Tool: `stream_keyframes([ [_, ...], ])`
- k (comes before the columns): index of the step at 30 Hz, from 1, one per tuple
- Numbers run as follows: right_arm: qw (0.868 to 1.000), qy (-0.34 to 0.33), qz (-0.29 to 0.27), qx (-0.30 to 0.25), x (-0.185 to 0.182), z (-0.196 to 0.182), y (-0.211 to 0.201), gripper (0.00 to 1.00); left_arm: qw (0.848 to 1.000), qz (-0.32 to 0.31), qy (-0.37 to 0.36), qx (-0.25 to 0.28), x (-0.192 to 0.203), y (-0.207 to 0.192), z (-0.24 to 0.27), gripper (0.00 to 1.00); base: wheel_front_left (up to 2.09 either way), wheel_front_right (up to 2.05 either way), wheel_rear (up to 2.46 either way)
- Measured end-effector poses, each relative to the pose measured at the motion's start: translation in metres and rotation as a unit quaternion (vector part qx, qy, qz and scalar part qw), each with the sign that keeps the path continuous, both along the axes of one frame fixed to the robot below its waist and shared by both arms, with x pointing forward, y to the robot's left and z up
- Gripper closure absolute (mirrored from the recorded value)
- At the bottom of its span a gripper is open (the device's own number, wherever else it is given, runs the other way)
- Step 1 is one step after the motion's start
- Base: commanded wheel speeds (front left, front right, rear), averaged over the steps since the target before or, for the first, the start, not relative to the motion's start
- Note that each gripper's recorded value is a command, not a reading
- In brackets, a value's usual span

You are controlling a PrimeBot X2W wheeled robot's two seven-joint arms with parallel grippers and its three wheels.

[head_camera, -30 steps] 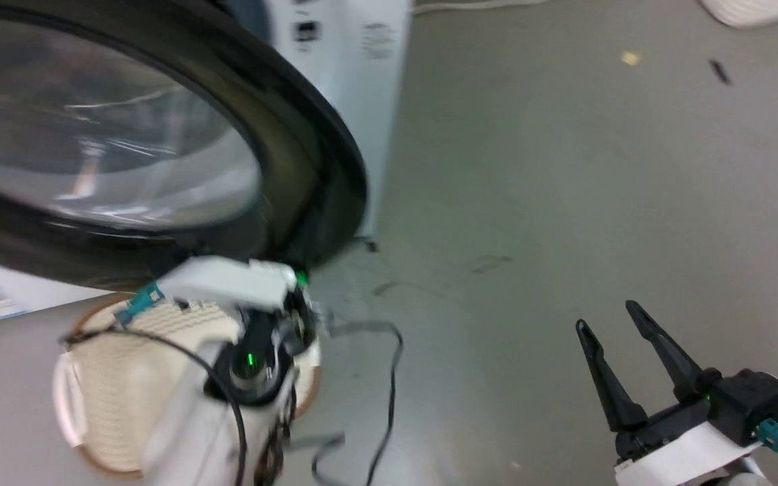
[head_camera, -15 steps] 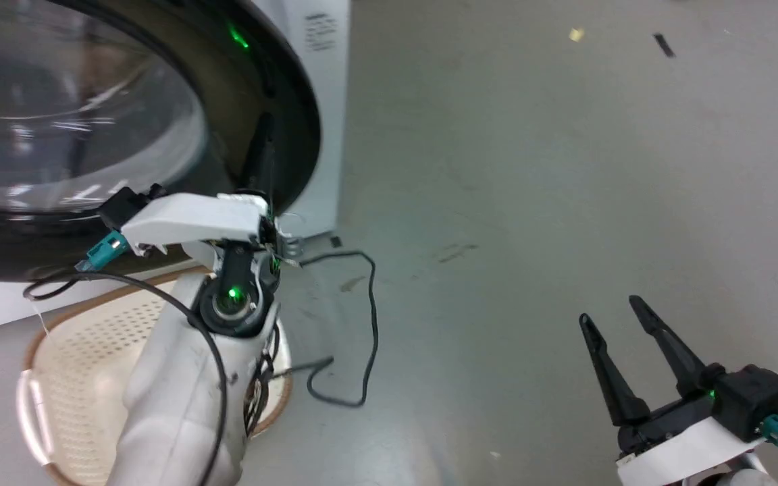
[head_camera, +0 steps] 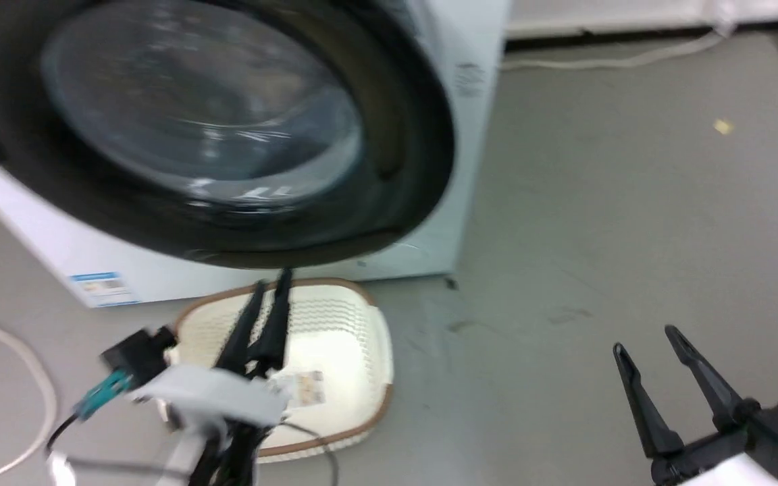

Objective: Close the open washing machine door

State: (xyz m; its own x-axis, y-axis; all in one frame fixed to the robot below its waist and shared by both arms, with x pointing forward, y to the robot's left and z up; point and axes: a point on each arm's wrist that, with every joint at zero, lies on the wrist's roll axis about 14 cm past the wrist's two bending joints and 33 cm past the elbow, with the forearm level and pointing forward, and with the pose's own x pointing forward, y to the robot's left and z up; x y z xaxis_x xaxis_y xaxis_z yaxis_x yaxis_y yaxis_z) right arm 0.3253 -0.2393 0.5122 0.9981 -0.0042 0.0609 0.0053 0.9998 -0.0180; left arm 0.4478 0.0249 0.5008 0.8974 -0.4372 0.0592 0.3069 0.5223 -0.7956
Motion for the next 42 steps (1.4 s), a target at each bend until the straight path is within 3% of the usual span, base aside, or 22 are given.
stream_keyframes([
  [5,0.999,-0.014,0.048,0.005,0.01,0.006,0.027,0.0,0.987,0.092,-0.075,0.11,-0.027,0.074,0.017,0.0,0.0,0.0,0.0],
  [8,0.996,-0.026,0.081,0.008,0.017,0.012,0.046,0.0,0.964,0.131,-0.114,0.202,-0.049,0.104,0.025,0.0,0.0,0.0,0.0],
  [11,0.993,-0.039,0.112,0.009,0.025,0.02,0.066,0.0,0.94,0.175,-0.141,0.256,-0.069,0.126,0.038,0.0,0.0,0.0,0.0],
  [15,0.987,-0.05,0.155,0.006,0.033,0.027,0.092,0.0,0.899,0.21,-0.164,0.348,-0.093,0.148,0.044,0.0,0.0,0.0,0.0],
  [20,0.979,-0.051,0.199,0.004,0.039,0.028,0.119,0.0,0.861,0.225,-0.167,0.425,-0.114,0.158,0.039,0.0,0.0,0.0,0.0],
  [21,0.975,-0.049,0.218,0.003,0.043,0.026,0.131,0.0,0.846,0.234,-0.159,0.451,-0.121,0.164,0.034,0.0,0.0,0.0,0.0],
  [25,0.97,-0.04,0.239,0.0,0.05,0.02,0.142,0.0,0.843,0.246,-0.151,0.454,-0.124,0.168,0.033,0.0,0.0,0.0,0.0],
  [26,0.97,-0.037,0.242,0.002,0.052,0.018,0.143,0.57,0.843,0.247,-0.148,0.455,-0.124,0.169,0.032,0.0,0.0,0.0,0.0],
  [27,0.969,-0.034,0.246,0.002,0.054,0.016,0.145,1.0,0.843,0.248,-0.146,0.454,-0.123,0.169,0.031,0.0,0.0,0.0,0.0],
  [35,0.959,-0.036,0.283,0.006,0.097,0.019,0.153,1.0,0.847,0.244,-0.127,0.455,-0.109,0.167,0.021,0.0,0.0,0.0,0.0],
  [42,0.946,-0.024,0.324,0.0,0.156,0.028,0.163,1.0,0.851,0.235,-0.104,0.458,-0.096,0.16,0.006,0.0,0.0,0.0,0.0],
])
